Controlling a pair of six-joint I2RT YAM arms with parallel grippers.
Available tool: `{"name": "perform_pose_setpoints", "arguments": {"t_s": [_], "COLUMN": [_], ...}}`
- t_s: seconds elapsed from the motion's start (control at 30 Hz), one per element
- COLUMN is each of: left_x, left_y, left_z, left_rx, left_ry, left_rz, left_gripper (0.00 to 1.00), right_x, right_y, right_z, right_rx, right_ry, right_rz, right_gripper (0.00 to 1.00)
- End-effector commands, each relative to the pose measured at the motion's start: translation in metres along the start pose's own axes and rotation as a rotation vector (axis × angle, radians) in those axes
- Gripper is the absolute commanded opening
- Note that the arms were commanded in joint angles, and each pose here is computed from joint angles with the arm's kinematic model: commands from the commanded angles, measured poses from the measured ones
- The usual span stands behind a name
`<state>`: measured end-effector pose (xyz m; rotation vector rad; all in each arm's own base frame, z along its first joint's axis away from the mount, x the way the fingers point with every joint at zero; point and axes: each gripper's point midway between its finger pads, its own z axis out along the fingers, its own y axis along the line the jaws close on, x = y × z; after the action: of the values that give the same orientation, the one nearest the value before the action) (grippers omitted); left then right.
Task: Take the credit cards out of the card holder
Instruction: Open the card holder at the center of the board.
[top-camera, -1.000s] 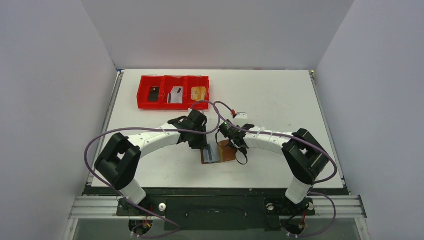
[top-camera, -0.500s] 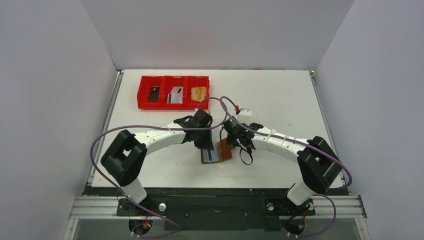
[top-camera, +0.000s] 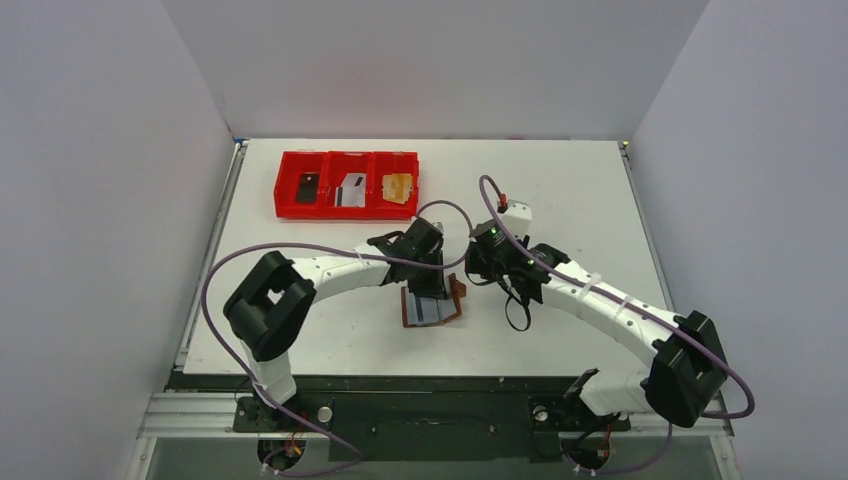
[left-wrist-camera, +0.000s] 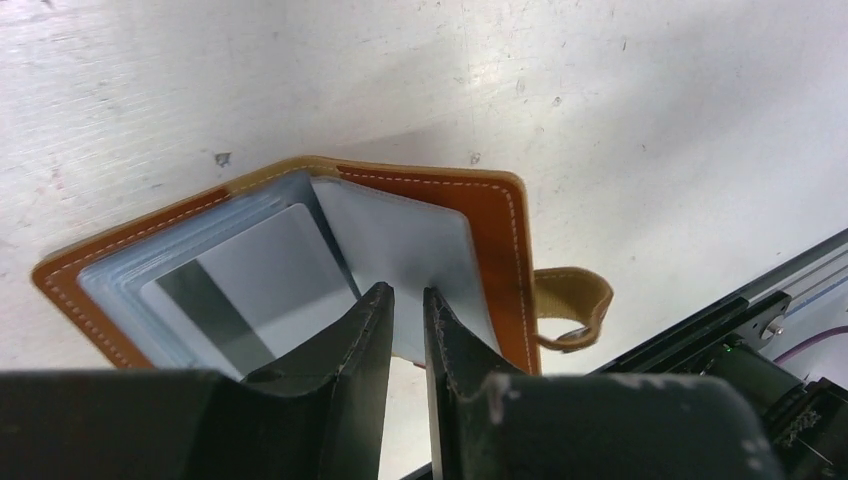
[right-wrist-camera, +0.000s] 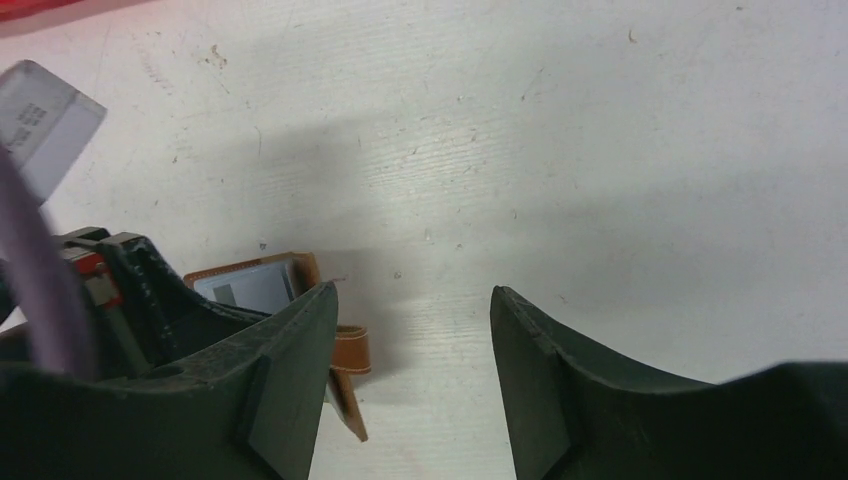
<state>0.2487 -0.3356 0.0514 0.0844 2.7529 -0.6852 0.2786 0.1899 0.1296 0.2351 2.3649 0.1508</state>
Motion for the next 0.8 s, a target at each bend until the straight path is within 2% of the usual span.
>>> {"name": "perform_pose_setpoints", "arguments": {"t_s": [0.0, 0.5, 0.6, 0.77], "left_x": [-0.009, 0.002, 0.0, -0.007], "left_y": [-0.027, -0.01, -0.012, -0.02], "left_z": [0.009, 0.04, 0.038, 0.025], "left_rx": [0.073, -0.009, -0.003, 0.02], "left_ry": [-0.016, 0.036, 0.029, 0.0], "left_rz": [0.009, 0.001, 0.004, 0.015], "left_gripper": [0.16, 0.19, 0.22, 0.24], "right_x": [-0.014, 0.007, 0.004, -0.001], "right_y": [-0.001, 0.0, 0.009, -0.002], "right_z": [-0.015, -0.017, -0.02, -0.022], "right_rx": [-0.023, -0.121, -0.204, -0.299], "right_ry": [-0.044, -0.026, -0.037, -0.071], "right_rz": [0.035, 0.095, 0.149, 0.283], "right_gripper": [0.53, 0.5, 0.5, 0.5]}}
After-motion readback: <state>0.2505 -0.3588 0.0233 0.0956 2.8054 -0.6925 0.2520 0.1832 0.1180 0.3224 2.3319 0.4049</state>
